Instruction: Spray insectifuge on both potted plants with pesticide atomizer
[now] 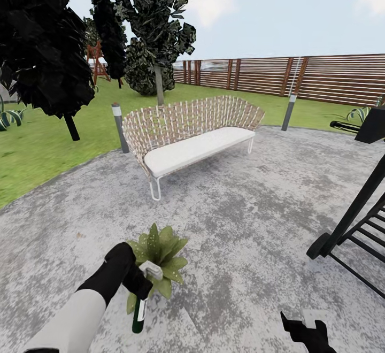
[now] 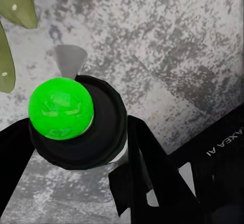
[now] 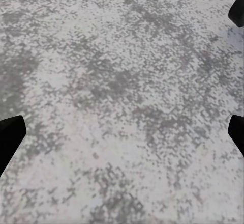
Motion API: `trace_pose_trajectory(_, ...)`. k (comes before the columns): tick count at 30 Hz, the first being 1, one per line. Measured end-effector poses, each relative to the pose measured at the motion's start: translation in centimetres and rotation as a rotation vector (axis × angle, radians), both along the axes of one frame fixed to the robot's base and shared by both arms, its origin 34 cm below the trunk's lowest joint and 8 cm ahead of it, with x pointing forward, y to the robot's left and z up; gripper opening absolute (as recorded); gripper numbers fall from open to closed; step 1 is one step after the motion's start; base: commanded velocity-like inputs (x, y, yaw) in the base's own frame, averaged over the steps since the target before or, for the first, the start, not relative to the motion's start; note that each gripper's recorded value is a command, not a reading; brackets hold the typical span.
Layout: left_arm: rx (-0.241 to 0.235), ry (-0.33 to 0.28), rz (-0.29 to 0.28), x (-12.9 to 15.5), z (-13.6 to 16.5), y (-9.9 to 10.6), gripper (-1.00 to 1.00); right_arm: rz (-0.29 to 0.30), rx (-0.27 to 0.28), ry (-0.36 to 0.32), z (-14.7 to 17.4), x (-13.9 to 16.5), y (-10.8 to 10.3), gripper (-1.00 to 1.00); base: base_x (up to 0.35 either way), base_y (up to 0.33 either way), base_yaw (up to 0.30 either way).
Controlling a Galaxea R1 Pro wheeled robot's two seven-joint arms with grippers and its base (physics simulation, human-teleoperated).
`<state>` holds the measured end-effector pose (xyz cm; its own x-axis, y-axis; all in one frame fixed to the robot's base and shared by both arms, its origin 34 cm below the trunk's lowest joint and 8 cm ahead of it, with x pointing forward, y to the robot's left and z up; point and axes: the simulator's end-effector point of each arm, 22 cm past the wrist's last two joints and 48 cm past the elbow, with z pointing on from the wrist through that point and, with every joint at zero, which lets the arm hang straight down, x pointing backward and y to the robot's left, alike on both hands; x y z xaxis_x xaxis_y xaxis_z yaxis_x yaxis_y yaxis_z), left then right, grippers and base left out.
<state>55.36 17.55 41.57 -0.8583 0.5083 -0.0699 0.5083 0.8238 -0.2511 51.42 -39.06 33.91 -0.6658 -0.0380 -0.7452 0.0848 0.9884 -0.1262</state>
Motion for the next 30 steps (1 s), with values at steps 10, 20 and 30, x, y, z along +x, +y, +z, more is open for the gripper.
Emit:
trace_pose_trajectory(10,0.018,0.014,-0.123,-2.6,-2.1,0.5,-1.0,0.0,0.001,0.0,0.0,0.0,0.0,1.0,0.0,0.0,0.0)
trace_pose_trajectory(20,0.001,0.042,-0.121,-3.2,-2.5,0.3,-1.0,0.004,0.02,0.015,-0.7,-0.5,0.8,1.0,0.0,0.0,0.0)
trace_pose_trajectory(30,-0.04,0.088,-0.122,-3.5,-1.6,1.4,-1.0,0.004,0.02,0.016,-0.7,-0.5,0.8,1.0,0.0,0.0,0.0)
